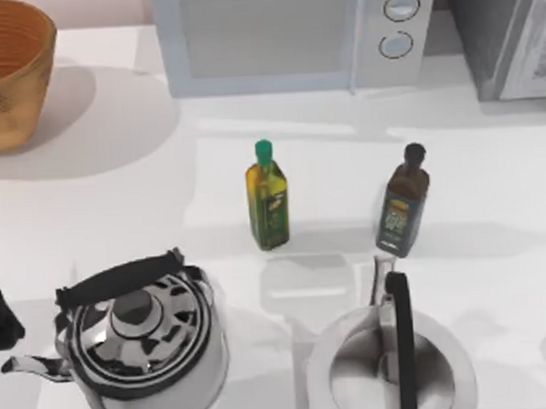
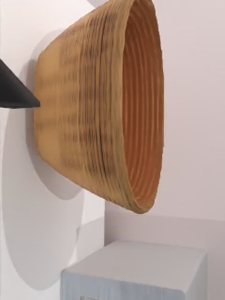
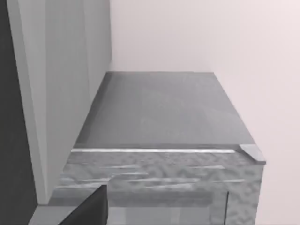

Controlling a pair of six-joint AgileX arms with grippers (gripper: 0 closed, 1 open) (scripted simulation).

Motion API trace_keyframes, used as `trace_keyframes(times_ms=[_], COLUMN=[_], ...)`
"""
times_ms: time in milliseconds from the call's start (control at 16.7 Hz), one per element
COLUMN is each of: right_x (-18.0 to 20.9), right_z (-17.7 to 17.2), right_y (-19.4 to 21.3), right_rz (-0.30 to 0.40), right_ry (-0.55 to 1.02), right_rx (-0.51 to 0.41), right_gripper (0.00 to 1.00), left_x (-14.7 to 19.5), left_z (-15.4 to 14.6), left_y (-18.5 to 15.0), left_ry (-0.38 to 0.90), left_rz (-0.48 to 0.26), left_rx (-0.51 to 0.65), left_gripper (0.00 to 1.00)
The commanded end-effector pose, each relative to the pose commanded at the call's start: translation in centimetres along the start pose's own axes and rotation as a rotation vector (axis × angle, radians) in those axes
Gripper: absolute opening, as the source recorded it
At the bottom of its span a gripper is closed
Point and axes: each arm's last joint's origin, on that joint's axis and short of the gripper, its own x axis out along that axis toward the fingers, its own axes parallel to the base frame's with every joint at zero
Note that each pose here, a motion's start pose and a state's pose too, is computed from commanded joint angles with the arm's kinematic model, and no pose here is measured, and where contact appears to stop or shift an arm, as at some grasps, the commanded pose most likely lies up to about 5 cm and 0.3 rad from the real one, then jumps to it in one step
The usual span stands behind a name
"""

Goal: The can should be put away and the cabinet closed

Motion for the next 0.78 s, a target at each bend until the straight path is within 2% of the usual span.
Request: trace_keyframes(times_ms=[180,420,600,780], right_x=[3.4,7.3,8.2,7.2], right_z=[0.1,0.0,-0.1,-0.2], right_y=[3.4,10.7,17.2,22.9], right_rz=[0.004,0.004,0.004,0.004], right_ry=[0.0,0.009,0.015,0.016], right_rx=[0.006,0.013,0.012,0.007], right_gripper=[1.0,1.0,1.0,1.0], left_x=[0.0,0.0,0.0,0.0], left_z=[0.0,0.0,0.0,0.0], left_y=[0.0,0.0,0.0,0.0], left_ry=[0.0,0.0,0.0,0.0], left_rz=[0.0,0.0,0.0,0.0], left_rx=[0.0,0.0,0.0,0.0], left_gripper=[1.0,1.0,1.0,1.0])
